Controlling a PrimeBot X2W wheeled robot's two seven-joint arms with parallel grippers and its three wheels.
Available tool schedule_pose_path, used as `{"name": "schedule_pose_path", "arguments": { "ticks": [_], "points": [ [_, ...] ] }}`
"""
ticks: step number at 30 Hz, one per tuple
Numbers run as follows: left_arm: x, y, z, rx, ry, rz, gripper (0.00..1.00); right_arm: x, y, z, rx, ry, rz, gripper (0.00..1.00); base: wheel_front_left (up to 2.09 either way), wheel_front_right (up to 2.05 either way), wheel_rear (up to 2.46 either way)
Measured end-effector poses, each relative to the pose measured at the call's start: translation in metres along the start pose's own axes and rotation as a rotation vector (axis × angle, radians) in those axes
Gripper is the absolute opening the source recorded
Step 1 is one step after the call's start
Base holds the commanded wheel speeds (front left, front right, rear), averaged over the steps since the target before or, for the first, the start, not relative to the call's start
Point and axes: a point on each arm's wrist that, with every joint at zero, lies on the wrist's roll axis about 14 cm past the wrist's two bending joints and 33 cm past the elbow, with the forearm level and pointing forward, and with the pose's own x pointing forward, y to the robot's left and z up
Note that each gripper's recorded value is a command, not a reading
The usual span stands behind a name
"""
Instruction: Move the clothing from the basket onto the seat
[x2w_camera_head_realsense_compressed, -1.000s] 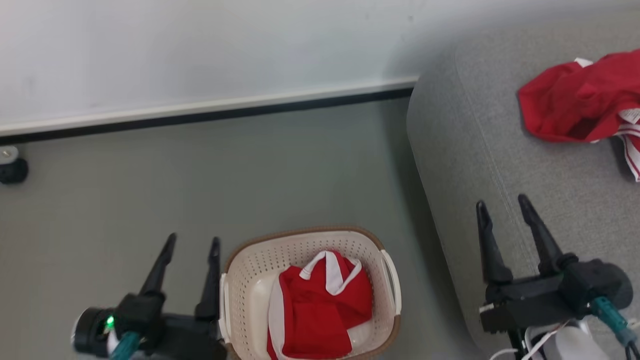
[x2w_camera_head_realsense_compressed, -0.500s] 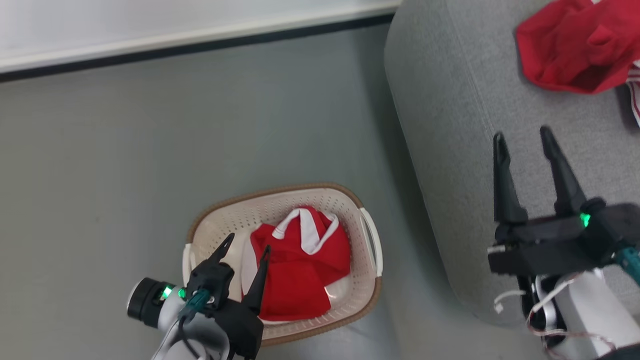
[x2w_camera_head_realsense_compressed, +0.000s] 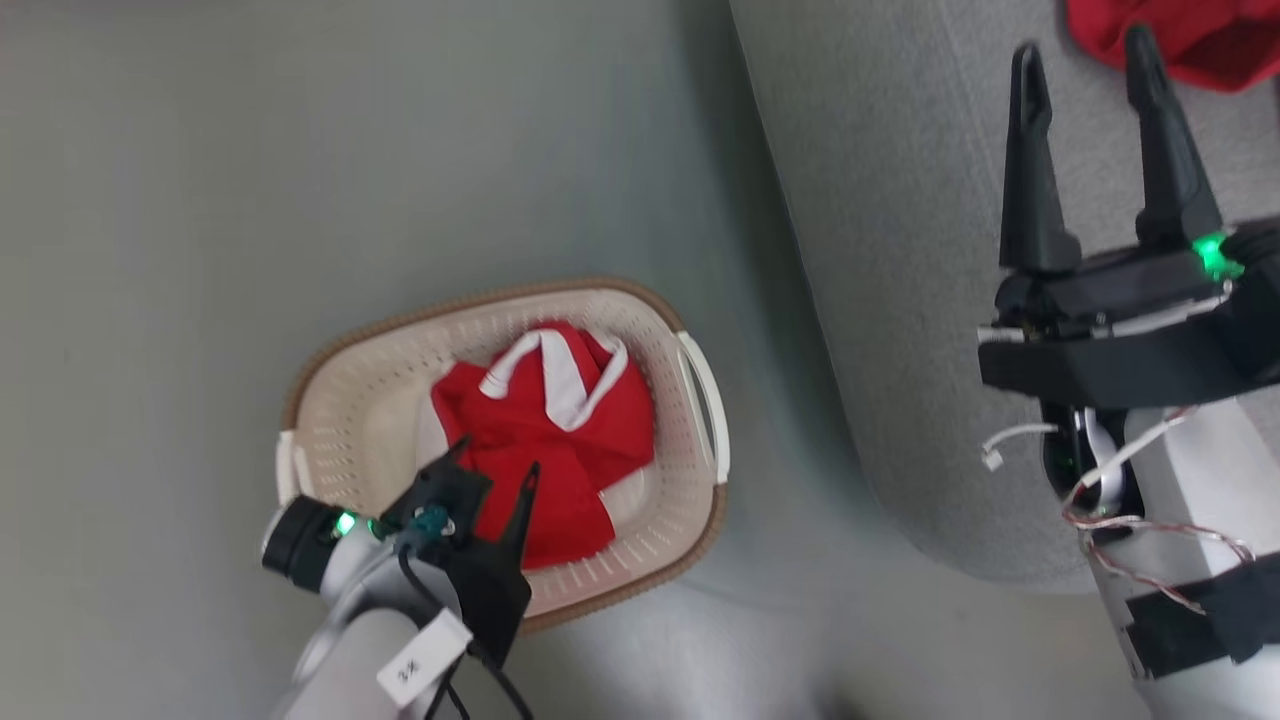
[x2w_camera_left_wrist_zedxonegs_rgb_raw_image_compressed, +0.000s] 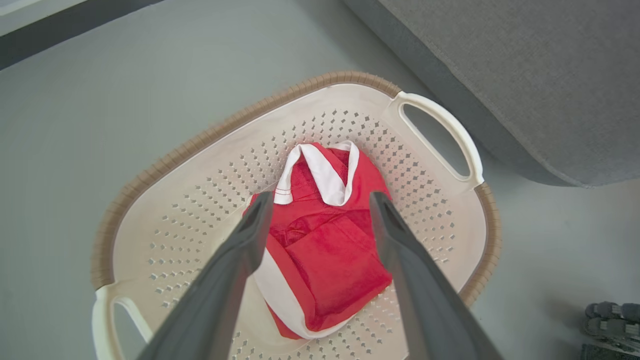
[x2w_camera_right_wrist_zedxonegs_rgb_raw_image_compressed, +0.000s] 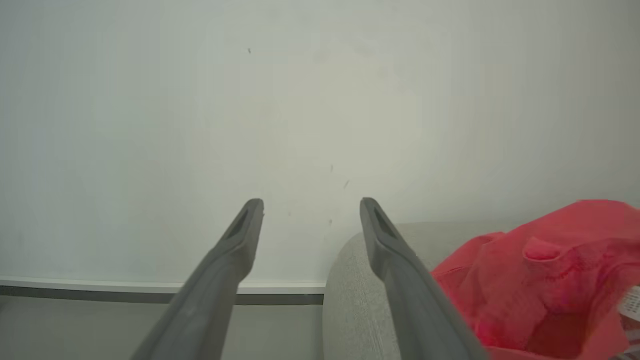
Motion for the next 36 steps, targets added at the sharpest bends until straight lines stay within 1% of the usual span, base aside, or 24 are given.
{"name": "schedule_pose_path", "arguments": {
  "ticks": [6, 9, 19, 24, 30, 36],
  "points": [
    [0.025, 0.005, -0.021, 0.026, 0.074, -0.034, 1.0, 0.012, 0.005, -0.021, 0.004, 0.022, 0.016, 1.0, 0.0, 0.0, 0.0],
    [0.038, 0.004, -0.033, 0.061, 0.114, -0.064, 1.0, 0.017, 0.006, -0.03, -0.001, 0.028, 0.024, 1.0, 0.0, 0.0, 0.0],
    [0.083, 0.0, -0.051, 0.09, 0.165, -0.144, 1.0, 0.038, 0.011, -0.056, -0.02, 0.02, 0.049, 1.0, 0.0, 0.0, 0.0],
    [0.101, 0.005, -0.067, 0.095, 0.197, -0.164, 1.0, 0.045, 0.015, -0.074, -0.018, 0.028, 0.06, 1.0, 0.0, 0.0, 0.0],
    [0.115, 0.003, -0.096, 0.096, 0.248, -0.192, 1.0, 0.046, 0.019, -0.105, -0.014, 0.072, 0.066, 1.0, 0.0, 0.0, 0.0],
    [0.123, -0.005, -0.11, 0.095, 0.267, -0.226, 1.0, 0.044, 0.022, -0.124, -0.013, 0.106, 0.071, 1.0, 0.0, 0.0, 0.0]
  ]
}}
